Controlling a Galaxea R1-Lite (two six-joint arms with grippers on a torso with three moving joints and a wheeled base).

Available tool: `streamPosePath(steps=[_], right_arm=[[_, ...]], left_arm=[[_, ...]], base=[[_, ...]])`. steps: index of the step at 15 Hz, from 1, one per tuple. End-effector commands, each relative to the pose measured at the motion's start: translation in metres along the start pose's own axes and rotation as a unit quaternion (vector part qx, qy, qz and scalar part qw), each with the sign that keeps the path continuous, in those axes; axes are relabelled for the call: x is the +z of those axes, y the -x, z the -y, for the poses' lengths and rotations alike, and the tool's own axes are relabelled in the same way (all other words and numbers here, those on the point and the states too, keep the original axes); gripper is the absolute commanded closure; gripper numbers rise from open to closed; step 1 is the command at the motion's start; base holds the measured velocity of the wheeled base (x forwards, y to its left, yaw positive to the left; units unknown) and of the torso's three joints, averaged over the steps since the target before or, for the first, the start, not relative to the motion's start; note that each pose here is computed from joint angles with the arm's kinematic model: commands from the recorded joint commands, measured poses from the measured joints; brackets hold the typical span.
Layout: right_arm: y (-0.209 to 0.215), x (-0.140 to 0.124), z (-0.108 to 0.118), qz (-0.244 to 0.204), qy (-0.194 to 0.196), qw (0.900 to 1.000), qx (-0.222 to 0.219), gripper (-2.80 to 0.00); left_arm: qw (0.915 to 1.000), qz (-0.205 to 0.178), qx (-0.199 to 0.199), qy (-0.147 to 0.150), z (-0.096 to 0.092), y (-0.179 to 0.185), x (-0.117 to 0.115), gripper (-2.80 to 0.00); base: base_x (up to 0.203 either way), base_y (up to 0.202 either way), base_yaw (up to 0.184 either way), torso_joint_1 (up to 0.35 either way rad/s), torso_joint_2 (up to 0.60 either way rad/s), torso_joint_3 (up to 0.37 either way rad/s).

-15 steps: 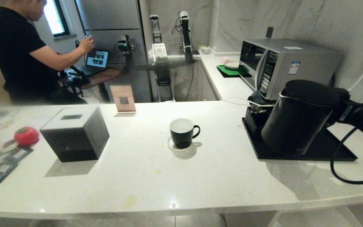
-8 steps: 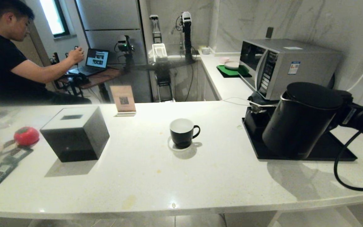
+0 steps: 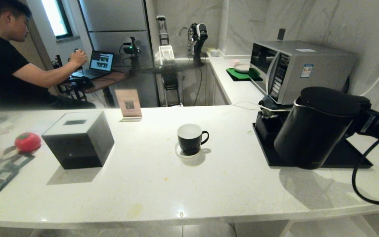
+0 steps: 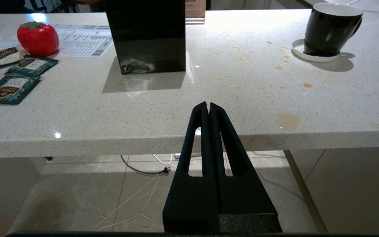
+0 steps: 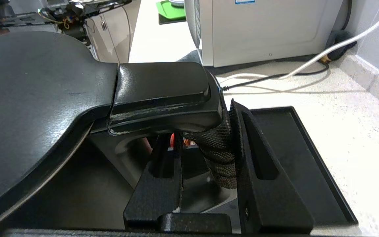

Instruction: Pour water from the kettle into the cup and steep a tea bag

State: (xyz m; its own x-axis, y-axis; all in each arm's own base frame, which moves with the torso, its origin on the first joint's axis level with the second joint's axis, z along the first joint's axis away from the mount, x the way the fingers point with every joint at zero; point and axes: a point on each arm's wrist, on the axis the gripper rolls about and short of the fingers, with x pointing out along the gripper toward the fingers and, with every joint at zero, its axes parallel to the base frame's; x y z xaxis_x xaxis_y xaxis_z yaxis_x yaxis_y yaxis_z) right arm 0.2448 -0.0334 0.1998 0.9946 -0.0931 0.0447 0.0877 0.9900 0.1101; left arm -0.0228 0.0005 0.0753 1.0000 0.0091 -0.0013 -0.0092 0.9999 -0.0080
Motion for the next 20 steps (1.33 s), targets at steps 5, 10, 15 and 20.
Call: streamPosePath(steps=[5,10,15,20], right_arm=[[0.0088,0.0015,-0.0007,-0.002,0.0,1.0,0.0,0.0],[0.0089,0.0006,-0.0006,-0.007,0.0,1.0,0.0,0.0],[0.0081,-0.0008,-0.0004,-0.009,0.0,1.0,0.0,0.0],[0.0085,-0.0009,-0.0003,-0.01,-0.001,1.0,-0.001,0.0]], left_arm=[[1.0,0.0,0.0,0.0,0.0,-0.0001,0.0002,0.0],[1.0,0.0,0.0,0.001,0.0,-0.0001,0.0001,0.0],[1.0,0.0,0.001,0.001,0.0,-0.0001,0.0002,0.0],[0.9999,0.0,0.002,0.01,-0.0001,-0.0001,0.0002,0.0]], base=[[0.0,0.0,0.0,0.0,0.0,0.0],[0.0,0.0,0.0,0.0,0.0,0.0],[0.0,0.0,0.0,0.0,0.0,0.0],[0.002,0.014,0.0,0.0,0.0,0.0]])
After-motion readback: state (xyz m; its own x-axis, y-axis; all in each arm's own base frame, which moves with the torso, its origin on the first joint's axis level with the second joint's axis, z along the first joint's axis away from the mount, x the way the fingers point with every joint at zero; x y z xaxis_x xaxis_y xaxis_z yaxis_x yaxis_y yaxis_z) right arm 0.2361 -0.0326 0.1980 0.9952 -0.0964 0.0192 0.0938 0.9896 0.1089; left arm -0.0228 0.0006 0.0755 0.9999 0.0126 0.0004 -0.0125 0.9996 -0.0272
